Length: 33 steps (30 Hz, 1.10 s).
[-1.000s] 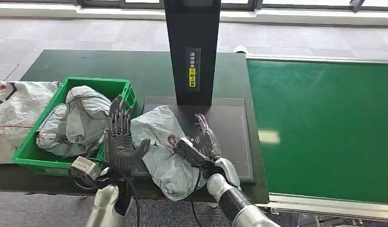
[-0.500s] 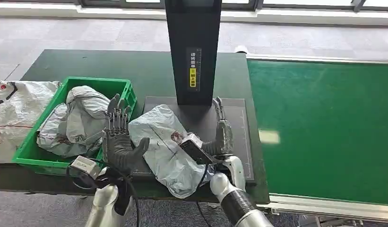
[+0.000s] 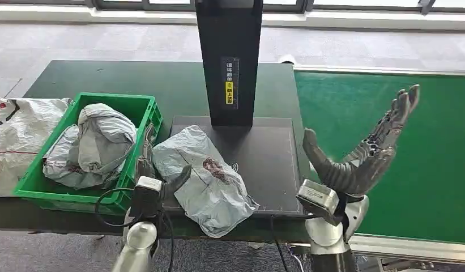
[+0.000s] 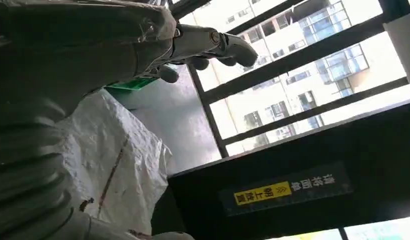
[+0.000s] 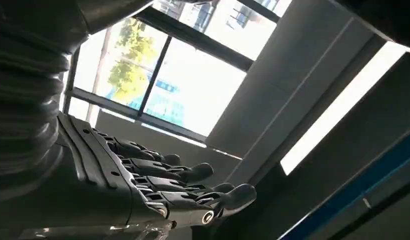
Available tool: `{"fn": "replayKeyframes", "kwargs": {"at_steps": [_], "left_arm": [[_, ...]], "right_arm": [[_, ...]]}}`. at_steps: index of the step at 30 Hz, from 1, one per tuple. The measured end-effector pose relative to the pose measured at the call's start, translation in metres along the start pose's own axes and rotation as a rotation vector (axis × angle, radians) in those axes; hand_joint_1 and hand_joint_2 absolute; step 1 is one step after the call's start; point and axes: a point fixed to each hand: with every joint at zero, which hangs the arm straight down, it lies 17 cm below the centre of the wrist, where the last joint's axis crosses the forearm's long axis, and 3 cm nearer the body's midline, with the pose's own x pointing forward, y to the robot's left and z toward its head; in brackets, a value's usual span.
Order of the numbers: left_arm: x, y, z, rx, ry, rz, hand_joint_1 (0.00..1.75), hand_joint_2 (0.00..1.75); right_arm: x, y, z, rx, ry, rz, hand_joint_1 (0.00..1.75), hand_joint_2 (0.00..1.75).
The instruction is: Moved the parcel from conveyor to table for the left to box.
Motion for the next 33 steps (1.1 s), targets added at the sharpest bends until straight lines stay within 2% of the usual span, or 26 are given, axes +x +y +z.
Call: {"fn": "replayKeyframes", "kwargs": {"at_steps": [9,17,24,29,33], "left_arm": [[-0.025,-0.017,0.007,-0.047,0.064,-0.097,0.00,1.75],[-0.043,-0.052,0.014,-0.184,0.106,-0.215,0.00,1.75],[-0.051,-0.061,0.018,-0.217,0.126,-0.224,0.00,1.75],[-0.057,-0.086,0.025,-0.319,0.132,-0.254,0.00,1.75],[-0.067,-0.114,0.042,-0.437,0.137,-0.295,0.00,1.75]], "right_arm": [[0.018,-0.033,-0.016,-0.081,-0.058,0.012,0.00,1.75],[0.023,-0.042,-0.020,-0.103,-0.073,0.013,0.00,1.75],[0.024,-0.044,-0.022,-0.110,-0.077,0.013,0.00,1.75],[0.024,-0.045,-0.022,-0.112,-0.074,0.010,0.00,1.75],[0.024,-0.045,-0.022,-0.111,-0.074,0.010,0.00,1.75]]}}
